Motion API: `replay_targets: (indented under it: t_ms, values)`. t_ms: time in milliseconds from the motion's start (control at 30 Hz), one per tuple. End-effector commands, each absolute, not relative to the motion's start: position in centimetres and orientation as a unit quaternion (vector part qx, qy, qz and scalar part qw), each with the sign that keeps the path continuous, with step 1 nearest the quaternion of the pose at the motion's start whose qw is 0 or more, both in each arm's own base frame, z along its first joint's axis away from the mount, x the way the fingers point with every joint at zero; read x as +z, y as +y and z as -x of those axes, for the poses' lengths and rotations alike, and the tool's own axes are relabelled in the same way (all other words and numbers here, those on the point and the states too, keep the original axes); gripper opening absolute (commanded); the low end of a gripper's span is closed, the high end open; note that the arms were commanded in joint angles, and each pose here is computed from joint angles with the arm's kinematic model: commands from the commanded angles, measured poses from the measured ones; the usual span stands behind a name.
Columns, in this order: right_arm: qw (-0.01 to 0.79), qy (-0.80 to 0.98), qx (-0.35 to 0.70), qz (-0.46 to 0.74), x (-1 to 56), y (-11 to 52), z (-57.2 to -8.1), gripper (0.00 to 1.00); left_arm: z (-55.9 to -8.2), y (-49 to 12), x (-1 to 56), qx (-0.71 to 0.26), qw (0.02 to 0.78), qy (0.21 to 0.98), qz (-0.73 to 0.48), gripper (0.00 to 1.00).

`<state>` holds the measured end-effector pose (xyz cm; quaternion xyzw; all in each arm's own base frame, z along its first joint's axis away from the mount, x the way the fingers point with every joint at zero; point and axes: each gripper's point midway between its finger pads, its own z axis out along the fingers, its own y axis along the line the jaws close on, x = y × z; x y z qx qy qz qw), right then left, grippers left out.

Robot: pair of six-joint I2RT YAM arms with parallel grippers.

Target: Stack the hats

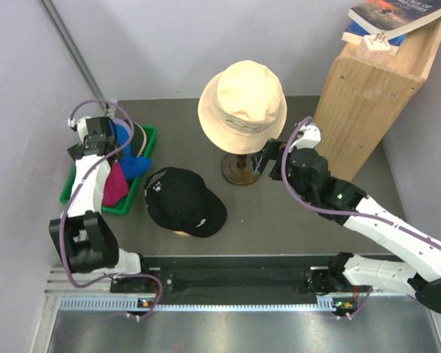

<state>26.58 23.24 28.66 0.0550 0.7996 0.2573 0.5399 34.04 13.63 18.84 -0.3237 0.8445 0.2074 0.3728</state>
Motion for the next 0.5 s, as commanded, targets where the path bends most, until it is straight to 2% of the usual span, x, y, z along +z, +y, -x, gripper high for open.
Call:
replay_targets:
  t_ms: [0, 33, 100, 133, 200, 233, 333, 367, 467]
  values:
    - [0.570, 0.766, 0.296, -0.026, 33.6, 22.5, -27.2, 0.98, -36.6, 14.3, 17.3, 0.179, 0.396, 0.845, 0.313, 0.93]
    - [0.572, 0.767, 0.291, -0.031, 33.6, 21.9, -27.8, 0.98, -36.9, 14.3, 17.1, 0.176, 0.395, 0.847, 0.309, 0.86]
    - [0.568, 0.769, 0.293, -0.022, 33.4, 21.9, -28.0, 0.98, -37.2, 14.6, 16.9, 0.182, 0.395, 0.846, 0.308, 0.77]
    - [0.568, 0.771, 0.288, -0.025, 33.2, 21.5, -28.5, 0.98, -37.2, 14.8, 16.9, 0.185, 0.394, 0.846, 0.310, 0.69]
    - [0.565, 0.773, 0.287, -0.016, 32.9, 21.4, -28.6, 0.98, -37.3, 15.2, 16.7, 0.192, 0.389, 0.847, 0.307, 0.60]
    - [0.565, 0.776, 0.282, -0.018, 32.6, 21.1, -29.0, 0.99, -37.2, 15.4, 16.5, 0.197, 0.385, 0.848, 0.306, 0.47]
    - [0.564, 0.777, 0.278, -0.009, 32.4, 20.8, -29.5, 0.99, -37.1, 15.9, 16.3, 0.207, 0.378, 0.851, 0.300, 0.22]
    - [0.564, 0.778, 0.277, -0.006, 32.3, 20.8, -29.6, 0.99, -37.1, 16.0, 16.3, 0.211, 0.375, 0.853, 0.296, 0.03]
    - [0.564, 0.779, 0.274, 0.003, 32.5, 20.8, -30.1, 0.98, -36.6, 16.5, 16.7, 0.228, 0.371, 0.851, 0.293, 0.00]
